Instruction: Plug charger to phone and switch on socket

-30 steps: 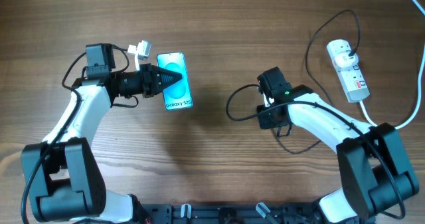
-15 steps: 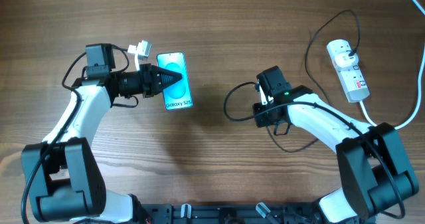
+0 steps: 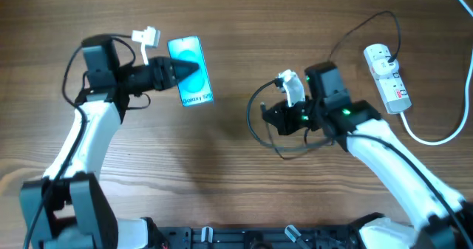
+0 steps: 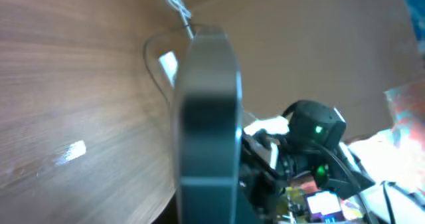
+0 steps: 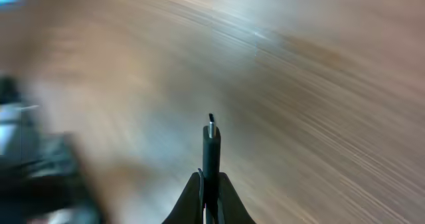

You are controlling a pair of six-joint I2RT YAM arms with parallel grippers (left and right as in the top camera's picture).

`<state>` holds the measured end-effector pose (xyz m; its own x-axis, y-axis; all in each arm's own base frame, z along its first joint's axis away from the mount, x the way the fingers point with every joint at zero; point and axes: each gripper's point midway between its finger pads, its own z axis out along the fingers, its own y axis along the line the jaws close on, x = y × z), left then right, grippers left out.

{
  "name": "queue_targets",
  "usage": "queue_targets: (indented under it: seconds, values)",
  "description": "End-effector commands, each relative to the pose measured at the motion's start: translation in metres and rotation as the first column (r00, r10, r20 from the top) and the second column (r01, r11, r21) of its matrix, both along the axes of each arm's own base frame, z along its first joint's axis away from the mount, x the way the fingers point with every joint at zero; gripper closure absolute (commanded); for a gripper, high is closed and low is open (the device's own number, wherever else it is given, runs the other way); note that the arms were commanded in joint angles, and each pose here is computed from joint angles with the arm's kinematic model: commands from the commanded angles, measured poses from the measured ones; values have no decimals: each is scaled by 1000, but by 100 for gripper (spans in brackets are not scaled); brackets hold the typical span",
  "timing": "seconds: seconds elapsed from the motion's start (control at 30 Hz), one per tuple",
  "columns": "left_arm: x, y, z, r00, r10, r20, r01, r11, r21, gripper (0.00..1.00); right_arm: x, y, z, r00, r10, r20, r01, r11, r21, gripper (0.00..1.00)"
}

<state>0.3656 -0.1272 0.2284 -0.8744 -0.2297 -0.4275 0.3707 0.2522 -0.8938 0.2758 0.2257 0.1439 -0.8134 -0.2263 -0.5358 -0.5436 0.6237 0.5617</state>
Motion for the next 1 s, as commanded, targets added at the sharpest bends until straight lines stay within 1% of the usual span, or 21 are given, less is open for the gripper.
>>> queue_targets:
  seconds: [0.0, 0.07, 0.13, 0.23, 0.3, 0.43, 0.57, 0.73, 0.97]
  values:
    - [2, 3, 47, 988, 57, -141, -72, 992, -101, 96, -40, 29, 64, 970, 240, 28, -237, 923, 303, 96]
    - [7, 3, 65, 986, 90, -140, -108, 985, -131, 96, -47, 34, 76, 960, 281, 16, -266, 890, 371, 96]
    - [10, -4, 86, 989, 95, -111, -113, 979, -172, 96, -56, 38, 94, 938, 345, 42, -326, 832, 449, 96]
    - [3, -26, 105, 998, 47, -37, -53, 979, -199, 96, -55, 42, 113, 928, 368, 60, -346, 791, 505, 96]
    - [-2, -39, 108, 1000, 18, -15, -21, 980, -200, 96, -57, 43, 126, 917, 392, 77, -369, 757, 539, 96]
    - [-9, -55, 109, 997, -26, -67, 11, 975, -220, 96, -55, 44, 131, 921, 387, 43, -344, 757, 556, 96]
    - [-21, -67, 120, 997, -79, 15, 81, 972, -220, 96, -56, 44, 138, 918, 396, -7, -319, 748, 582, 96]
    - [-34, -78, 132, 981, -125, 149, 154, 967, -203, 96, -54, 46, 148, 918, 397, 18, -329, 734, 594, 96]
    - [-40, -83, 130, 974, -157, 164, 188, 963, -191, 96, -54, 48, 154, 915, 401, 43, -345, 723, 598, 96]
